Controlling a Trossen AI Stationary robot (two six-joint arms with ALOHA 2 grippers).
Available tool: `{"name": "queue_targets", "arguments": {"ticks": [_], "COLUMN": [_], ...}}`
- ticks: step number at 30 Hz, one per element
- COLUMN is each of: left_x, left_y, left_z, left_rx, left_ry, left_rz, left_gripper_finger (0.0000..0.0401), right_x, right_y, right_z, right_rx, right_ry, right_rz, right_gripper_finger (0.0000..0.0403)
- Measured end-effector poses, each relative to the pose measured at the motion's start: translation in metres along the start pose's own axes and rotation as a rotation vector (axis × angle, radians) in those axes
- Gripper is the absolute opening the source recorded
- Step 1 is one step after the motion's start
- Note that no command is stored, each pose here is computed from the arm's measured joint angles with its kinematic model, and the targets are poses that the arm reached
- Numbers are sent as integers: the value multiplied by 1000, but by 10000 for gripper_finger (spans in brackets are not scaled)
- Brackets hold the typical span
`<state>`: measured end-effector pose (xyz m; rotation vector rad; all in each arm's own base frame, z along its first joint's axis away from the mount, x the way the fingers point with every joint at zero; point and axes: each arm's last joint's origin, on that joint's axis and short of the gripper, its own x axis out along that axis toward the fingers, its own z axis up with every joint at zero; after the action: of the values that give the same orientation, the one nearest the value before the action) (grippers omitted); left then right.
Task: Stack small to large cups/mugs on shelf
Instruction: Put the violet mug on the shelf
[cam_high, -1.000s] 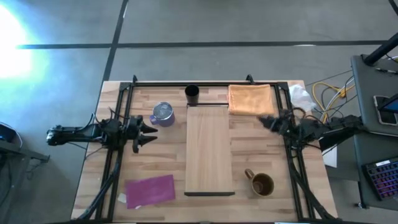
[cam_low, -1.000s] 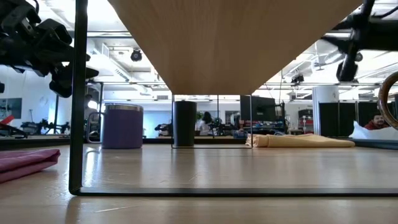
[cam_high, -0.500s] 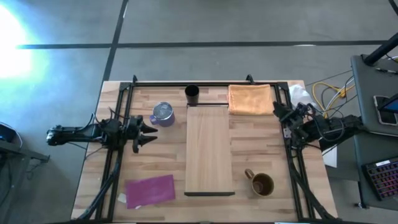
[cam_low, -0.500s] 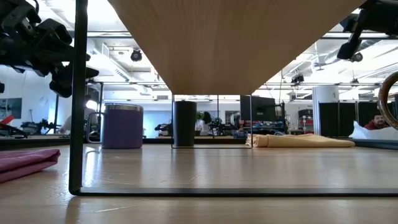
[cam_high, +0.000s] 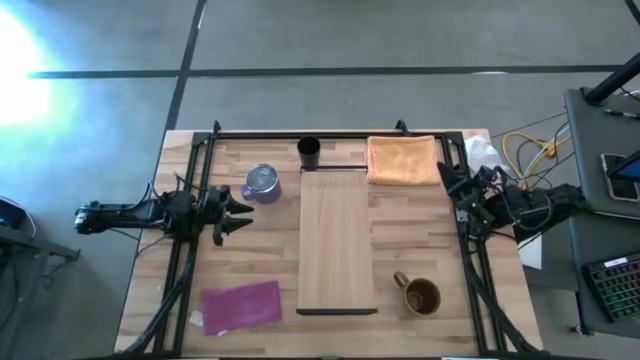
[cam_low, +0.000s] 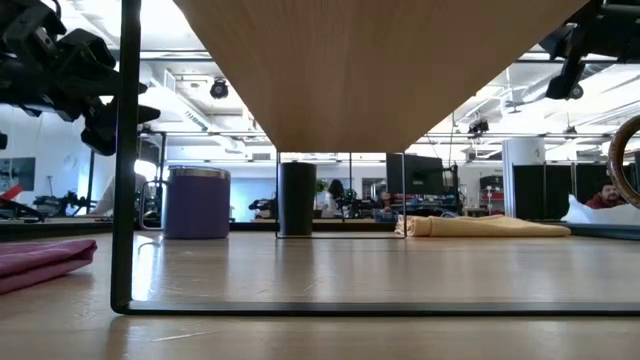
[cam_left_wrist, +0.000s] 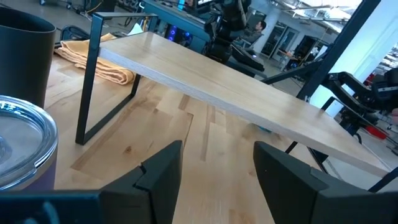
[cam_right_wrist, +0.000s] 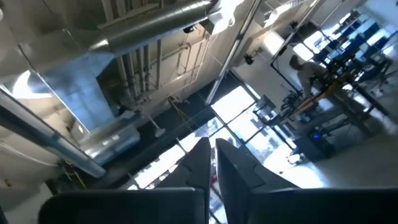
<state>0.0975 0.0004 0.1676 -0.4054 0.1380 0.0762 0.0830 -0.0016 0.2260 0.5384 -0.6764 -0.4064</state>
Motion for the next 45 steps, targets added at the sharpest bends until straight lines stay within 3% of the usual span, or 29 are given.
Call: {"name": "queue_targets", "arguments": {"ticks": [3,8,13,14,18,20,26,28,38,42,45], "left_x": [0,0,1,2,2,1,-1,-2,-5,-7,-9], "left_y": [0,2,2,2,-2,-3,-5,-7,-7,-4,-3], "left_z": [0,1,0,1,11,14,24,27,33,37,40], "left_rx": [0,-4,-36,-82,-452,-532,-510,-508,-528,-512,-502], "left_ry": [-2,-40,-53,-63,-169,-217,-330,-358,-465,-576,-630], "left_rz": [-1,70,64,58,-20,-22,-53,-75,-64,64,134], "left_gripper_finger": [184,184,184,184,184,184,184,184,184,184,184], "right_x": [1,2,3,3,3,3,6,9,37,52,62], "right_y": [0,0,0,0,0,1,4,7,35,49,57], "right_z": [-2,-6,-9,-10,-9,-9,-9,-7,5,13,21], "right_rx": [-126,-156,-142,-125,-19,42,259,268,6,-35,-42], "right_ry": [14,34,53,54,46,47,65,67,74,59,21], "right_rz": [-8,-12,-17,-18,-18,-10,8,9,10,2,-95], "right_gripper_finger": [18,18,18,18,18,18,18,18,18,18,18]}}
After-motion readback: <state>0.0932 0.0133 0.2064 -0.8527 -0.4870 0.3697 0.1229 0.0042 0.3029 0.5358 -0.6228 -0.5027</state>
